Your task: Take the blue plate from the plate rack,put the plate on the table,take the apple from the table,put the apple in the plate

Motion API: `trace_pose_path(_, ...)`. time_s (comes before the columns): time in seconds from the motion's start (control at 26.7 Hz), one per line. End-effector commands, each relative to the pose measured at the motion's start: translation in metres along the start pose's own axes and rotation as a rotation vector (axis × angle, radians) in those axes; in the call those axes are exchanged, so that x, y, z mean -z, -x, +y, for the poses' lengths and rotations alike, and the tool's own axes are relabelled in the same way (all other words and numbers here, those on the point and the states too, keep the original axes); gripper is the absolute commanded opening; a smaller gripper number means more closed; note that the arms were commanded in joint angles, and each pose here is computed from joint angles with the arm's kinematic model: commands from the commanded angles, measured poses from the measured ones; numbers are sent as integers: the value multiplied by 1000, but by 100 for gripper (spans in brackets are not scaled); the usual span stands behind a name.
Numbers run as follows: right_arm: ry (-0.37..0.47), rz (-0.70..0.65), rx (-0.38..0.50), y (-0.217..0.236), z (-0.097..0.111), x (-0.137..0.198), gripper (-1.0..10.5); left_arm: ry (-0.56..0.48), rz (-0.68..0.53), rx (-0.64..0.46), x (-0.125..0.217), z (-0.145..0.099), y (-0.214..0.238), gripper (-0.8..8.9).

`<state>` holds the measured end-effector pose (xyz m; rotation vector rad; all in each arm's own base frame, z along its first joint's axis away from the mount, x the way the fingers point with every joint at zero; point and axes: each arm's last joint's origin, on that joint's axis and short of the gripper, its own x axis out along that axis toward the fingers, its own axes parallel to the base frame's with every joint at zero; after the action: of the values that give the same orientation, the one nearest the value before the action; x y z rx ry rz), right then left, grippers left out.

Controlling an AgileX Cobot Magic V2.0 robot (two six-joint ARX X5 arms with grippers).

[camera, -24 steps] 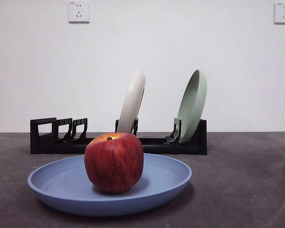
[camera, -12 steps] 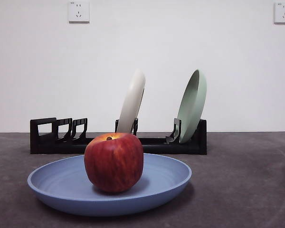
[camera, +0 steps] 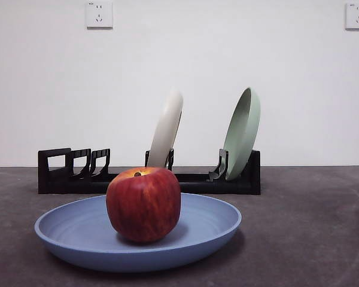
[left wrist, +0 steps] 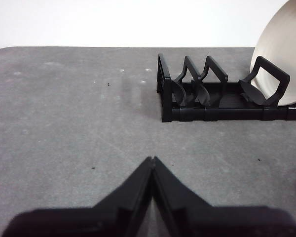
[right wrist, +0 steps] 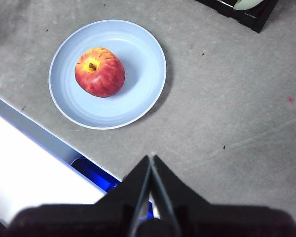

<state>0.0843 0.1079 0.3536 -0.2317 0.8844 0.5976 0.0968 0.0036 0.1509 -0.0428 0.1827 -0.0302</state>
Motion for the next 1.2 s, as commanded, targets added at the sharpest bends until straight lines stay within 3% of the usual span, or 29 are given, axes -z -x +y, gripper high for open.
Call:
trace_pose_path(0.04,90,-3,59,1,-3,1,1,6,-1,7,2,0,-1,-4)
trace_pose_path(0.19,243,-78,191,5,-17,1,1,7,1,6,2,0,-1,-4)
trace_pose_path(0.3,247,-246,218,4,-31,3,1,7,1,7,2,0,-1,-4)
trace_pose_path(0.37,215,-382,227,-1,-41,10,1,7,1,7,2,0,-1,-4)
trace_pose_path(0.45,133,-548,277,-14,-59,32,1,7,3,7,3,0,-1,-4)
trace_pose_path(0.6,-39,-679,425,-56,-84,85,1,7,3,7,3,0,-1,-4)
trace_pose_path(0.79,-125,-684,523,-87,-95,124,1,7,3,7,3,0,-1,-4)
trace_pose_path(1.01,-184,-682,614,-104,-104,146,1,7,3,7,3,0,-1,-4)
trace_pose_path(1.2,-197,-680,629,-113,-106,156,1,7,3,7,3,0,-1,-4)
